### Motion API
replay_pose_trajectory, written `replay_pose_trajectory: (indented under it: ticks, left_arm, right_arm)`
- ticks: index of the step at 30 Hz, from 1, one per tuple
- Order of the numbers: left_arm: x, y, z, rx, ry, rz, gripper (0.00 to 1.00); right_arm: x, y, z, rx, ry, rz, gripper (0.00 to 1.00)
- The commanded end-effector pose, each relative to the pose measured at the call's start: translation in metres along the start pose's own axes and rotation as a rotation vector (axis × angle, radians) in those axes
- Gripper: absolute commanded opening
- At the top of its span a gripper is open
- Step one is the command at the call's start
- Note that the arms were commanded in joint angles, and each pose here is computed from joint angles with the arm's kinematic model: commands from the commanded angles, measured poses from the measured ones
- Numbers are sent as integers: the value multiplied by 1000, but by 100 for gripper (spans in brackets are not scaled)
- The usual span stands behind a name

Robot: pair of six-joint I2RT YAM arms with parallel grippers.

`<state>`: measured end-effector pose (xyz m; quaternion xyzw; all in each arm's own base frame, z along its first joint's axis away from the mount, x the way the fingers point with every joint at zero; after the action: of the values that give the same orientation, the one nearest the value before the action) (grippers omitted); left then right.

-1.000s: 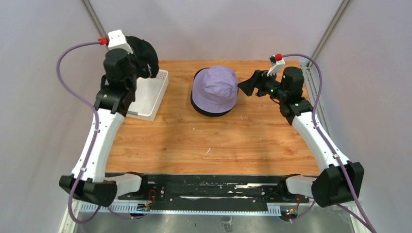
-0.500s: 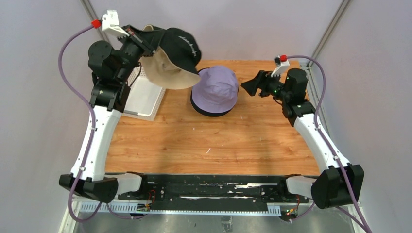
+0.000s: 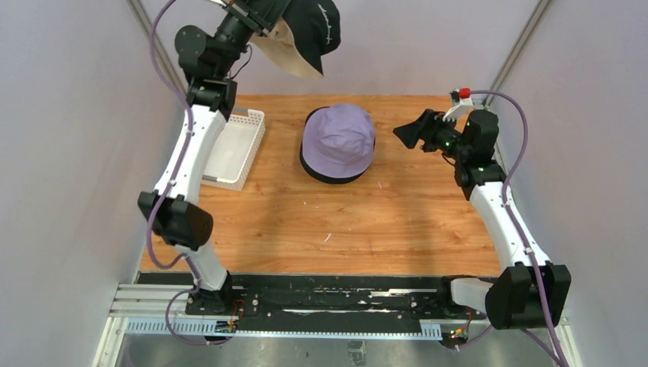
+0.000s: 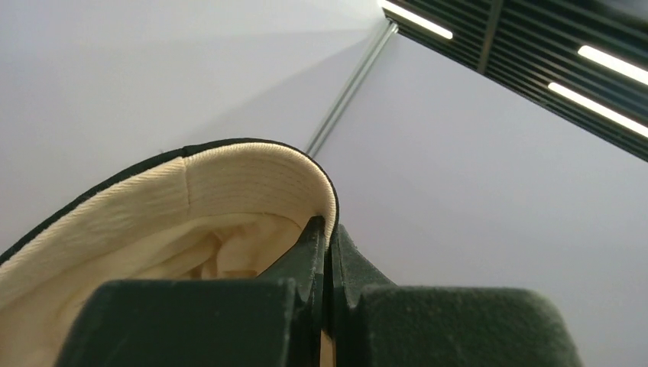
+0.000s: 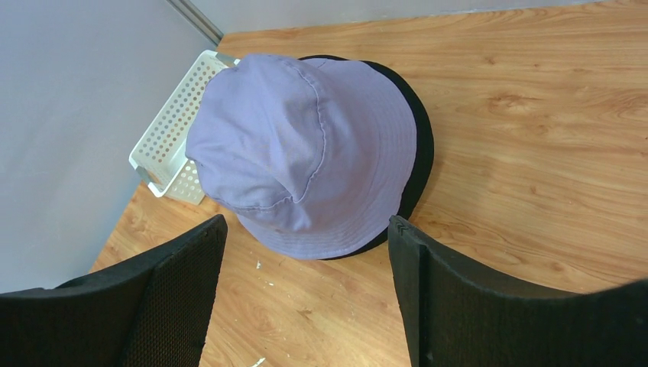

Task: Stack the hats
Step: Stack the hat on the hat.

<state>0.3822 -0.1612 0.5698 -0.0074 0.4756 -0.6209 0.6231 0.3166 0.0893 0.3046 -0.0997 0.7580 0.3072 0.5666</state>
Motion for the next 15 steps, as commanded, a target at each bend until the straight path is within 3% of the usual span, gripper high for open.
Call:
replay_pose_trajectory:
  ticks: [1, 8, 15]
  left_arm:
    - [12, 1, 31, 167, 18, -62, 0]
    - [47, 41, 70, 227, 56, -163, 0]
    - [90, 72, 71, 253, 125, -258, 0]
  right_arm:
    - [-6, -5, -8, -10, -38, 5, 77]
    - [-5, -15, -12, -2, -43, 25, 76]
    - [-6, -22, -15, 11, -51, 35, 76]
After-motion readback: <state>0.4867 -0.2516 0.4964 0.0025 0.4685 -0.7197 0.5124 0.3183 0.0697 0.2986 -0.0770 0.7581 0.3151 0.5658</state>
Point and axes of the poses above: each gripper's point midway between its finger pads, its own z axis out along the fingers, its own y axis along the line the jaws close on, x = y × z, the point moved 7 cm from there along -z, back along the fingers, and after that the axes turned 8 degrees about -z, right-handed, at the moved point
